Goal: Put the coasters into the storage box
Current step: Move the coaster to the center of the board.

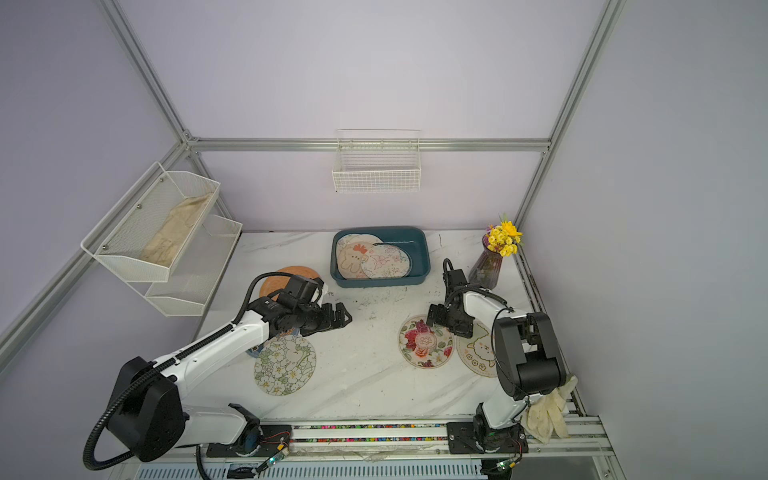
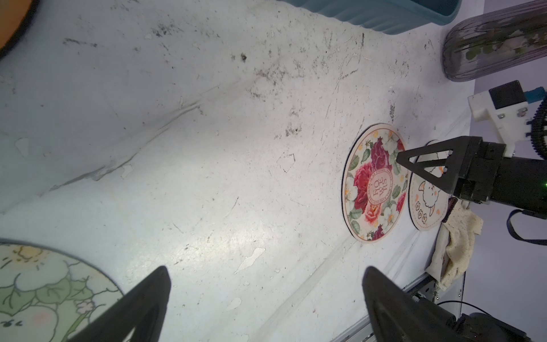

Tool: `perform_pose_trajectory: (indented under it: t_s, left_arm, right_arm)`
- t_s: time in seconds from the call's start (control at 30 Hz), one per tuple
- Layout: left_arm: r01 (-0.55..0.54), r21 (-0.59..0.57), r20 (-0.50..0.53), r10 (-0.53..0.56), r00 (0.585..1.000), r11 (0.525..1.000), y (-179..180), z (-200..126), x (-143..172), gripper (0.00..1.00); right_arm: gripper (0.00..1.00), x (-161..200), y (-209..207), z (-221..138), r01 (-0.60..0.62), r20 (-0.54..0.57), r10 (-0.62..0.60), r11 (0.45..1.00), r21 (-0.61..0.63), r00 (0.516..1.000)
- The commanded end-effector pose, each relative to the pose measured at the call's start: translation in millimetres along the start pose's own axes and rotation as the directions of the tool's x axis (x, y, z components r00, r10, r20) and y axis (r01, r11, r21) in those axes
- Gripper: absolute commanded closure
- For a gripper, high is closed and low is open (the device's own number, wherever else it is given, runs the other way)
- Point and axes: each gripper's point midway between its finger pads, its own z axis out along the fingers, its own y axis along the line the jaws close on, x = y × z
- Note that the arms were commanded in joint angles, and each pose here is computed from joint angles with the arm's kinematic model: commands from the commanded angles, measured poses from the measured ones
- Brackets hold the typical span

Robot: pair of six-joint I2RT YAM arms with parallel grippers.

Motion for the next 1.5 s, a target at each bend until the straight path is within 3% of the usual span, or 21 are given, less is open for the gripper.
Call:
perform_pose_trajectory:
  t_s: [0.0,0.77,1.47]
  left_arm:
    - [-0.025,0.02,-0.017,0.025,1.0,1.0,1.7,4.7,9.8,0.0]
    - [-0.023,0.02,-0.032,0.024,0.999,1.0,6.6,9.1,16.9,0.0]
    - [-0.075,0.023,-0.071,0.077,0.995,0.997,-7.7,22.0,29.0,0.0]
  right_arm:
    - [0.03,-4.3,3.1,1.9,-0.002,0.021,0.003,1.0,-0.025,1.0]
    - [0.03,48.1,21.3,15.8,-0.014,-0.083,0.007,0.996,-0.084,0.997]
    - [0.03,85.9,92.7,17.2,0.066,-0.122,-0.091,0.978,-0.196,0.988]
